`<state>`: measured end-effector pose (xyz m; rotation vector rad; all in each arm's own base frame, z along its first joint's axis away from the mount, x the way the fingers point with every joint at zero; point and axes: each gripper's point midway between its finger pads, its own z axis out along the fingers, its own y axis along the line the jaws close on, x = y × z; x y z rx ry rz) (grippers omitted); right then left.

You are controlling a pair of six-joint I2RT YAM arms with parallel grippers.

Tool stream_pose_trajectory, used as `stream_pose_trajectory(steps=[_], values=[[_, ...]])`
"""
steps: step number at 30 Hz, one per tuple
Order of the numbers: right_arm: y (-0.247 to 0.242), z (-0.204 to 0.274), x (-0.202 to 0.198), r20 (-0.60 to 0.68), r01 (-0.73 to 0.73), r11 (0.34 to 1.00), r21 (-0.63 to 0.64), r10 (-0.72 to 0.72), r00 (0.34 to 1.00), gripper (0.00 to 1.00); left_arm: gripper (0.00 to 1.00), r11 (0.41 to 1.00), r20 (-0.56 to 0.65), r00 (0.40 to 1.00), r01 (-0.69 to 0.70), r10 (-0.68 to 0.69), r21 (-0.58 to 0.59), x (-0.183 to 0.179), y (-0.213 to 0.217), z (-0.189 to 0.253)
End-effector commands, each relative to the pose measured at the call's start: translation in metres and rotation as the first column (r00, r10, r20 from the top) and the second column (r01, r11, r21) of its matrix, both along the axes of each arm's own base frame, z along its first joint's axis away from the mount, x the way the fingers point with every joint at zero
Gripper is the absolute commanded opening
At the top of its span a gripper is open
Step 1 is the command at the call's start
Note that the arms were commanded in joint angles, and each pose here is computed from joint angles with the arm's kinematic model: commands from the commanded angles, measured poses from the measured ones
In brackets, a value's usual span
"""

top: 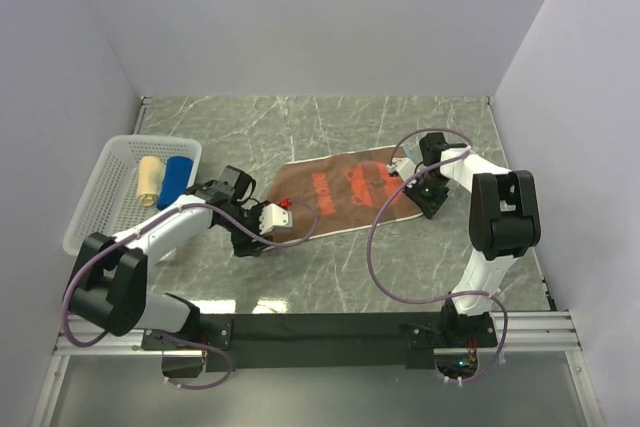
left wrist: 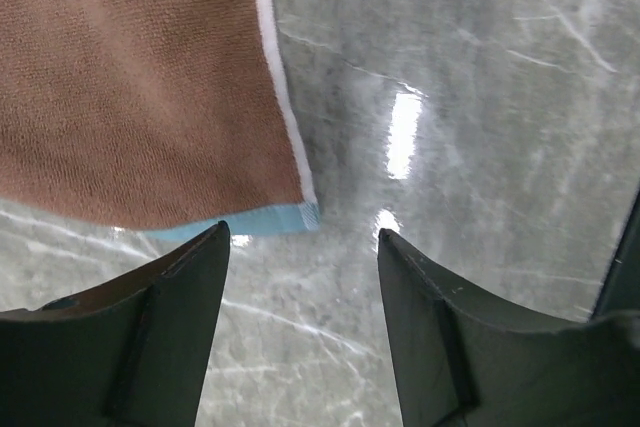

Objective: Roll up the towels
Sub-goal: Flatten the towel

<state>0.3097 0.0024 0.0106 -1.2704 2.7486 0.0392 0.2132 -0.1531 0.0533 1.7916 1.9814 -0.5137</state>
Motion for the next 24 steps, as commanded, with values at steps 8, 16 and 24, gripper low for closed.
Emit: stream_pose_trajectory(steps=[8,16,24], values=[[0.007,-0.002,0.007,0.002,0.01,1.0,0.02,-0.01,1.0,0.0,0.66,1.0,0.01,1.0,0.026,-0.026,-0.013,0.012,-0.012,-0.021],[0.018,0.02,-0.007,0.012,0.055,0.994,0.093,-0.056,0.998,0.0,0.39,0.997,-0.073,0.997,0.016,-0.011,0.072,-0.006,-0.005,-0.051],[0.025,0.074,0.025,0.093,0.148,0.962,0.23,-0.173,0.98,0.0,0.01,0.984,-0.008,0.984,-0.176,0.175,-0.04,0.061,0.001,0.012]])
